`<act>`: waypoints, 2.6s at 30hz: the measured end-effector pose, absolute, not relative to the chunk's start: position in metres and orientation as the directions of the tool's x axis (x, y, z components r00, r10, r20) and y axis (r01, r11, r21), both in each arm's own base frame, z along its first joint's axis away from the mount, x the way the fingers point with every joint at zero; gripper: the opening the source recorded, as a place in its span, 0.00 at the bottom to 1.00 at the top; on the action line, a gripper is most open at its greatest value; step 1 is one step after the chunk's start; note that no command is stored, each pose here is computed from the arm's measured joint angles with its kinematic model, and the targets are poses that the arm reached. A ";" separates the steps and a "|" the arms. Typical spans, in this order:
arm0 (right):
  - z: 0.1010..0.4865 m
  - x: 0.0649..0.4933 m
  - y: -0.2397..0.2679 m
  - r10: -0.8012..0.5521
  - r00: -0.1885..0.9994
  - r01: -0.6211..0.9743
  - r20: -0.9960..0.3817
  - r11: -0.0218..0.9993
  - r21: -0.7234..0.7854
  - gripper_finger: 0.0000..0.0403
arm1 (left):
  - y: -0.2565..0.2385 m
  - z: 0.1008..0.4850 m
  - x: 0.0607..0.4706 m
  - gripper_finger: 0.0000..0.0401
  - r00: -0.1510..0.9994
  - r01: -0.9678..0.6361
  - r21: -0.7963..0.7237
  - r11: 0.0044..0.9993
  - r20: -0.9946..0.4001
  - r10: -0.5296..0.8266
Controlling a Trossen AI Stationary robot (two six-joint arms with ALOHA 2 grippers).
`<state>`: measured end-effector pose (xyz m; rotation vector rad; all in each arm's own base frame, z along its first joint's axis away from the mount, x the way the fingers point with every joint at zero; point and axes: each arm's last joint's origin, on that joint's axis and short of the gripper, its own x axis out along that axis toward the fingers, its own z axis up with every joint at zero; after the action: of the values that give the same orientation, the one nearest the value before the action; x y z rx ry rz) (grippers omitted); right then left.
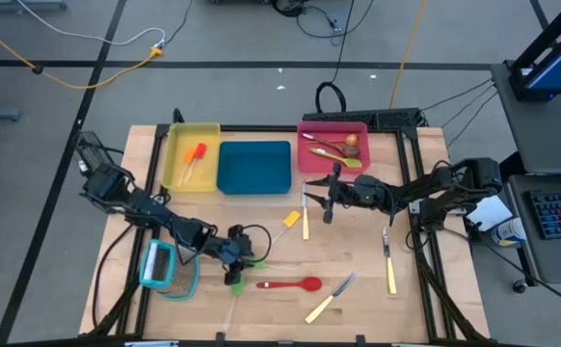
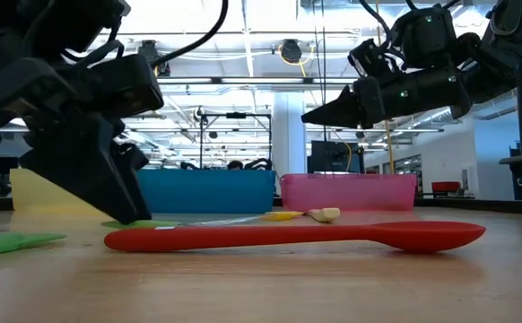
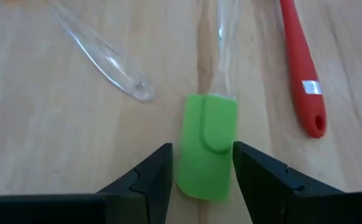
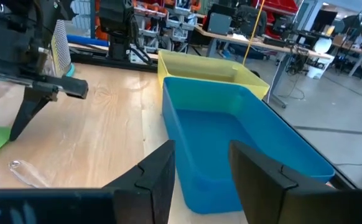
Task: Pick & Place Kitchen Items
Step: Put the top green spatula into the yellow bin
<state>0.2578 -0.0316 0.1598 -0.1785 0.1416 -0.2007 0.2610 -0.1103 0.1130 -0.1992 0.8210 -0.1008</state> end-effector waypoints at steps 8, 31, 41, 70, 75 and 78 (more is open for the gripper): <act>0.160 0.258 -0.032 -0.210 0.970 0.182 -0.119 0.960 -0.212 0.35 | -0.112 0.108 0.260 0.42 0.653 0.030 -0.197 0.980 -0.738 -0.168; 0.161 0.258 -0.032 -0.210 0.971 0.182 -0.114 0.959 -0.216 0.35 | -0.105 0.111 0.262 0.03 0.692 0.082 -0.010 0.997 -0.719 -0.064; 0.161 0.258 -0.032 -0.211 0.971 0.183 -0.114 0.959 -0.216 0.35 | -0.091 0.164 0.246 0.02 0.782 -0.120 0.082 0.989 -0.606 0.145; 0.160 0.258 -0.032 -0.210 0.970 0.183 -0.118 0.960 -0.212 0.35 | 0.033 0.202 0.120 0.06 0.055 -0.921 0.197 0.335 -0.788 0.614; 0.160 0.258 -0.032 -0.210 0.970 0.183 -0.118 0.960 -0.212 0.35 | 0.047 0.196 0.114 0.03 -0.012 -0.934 0.205 0.292 -0.836 0.549; 0.160 0.258 -0.032 -0.211 0.970 0.183 -0.118 0.960 -0.212 0.35 | 0.058 0.198 0.117 0.02 0.005 -0.948 0.178 0.265 -0.822 0.569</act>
<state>0.2578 -0.0316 0.1602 -0.2012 0.1401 -0.2000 0.1168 0.0577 0.1978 -0.5023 0.9546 1.2696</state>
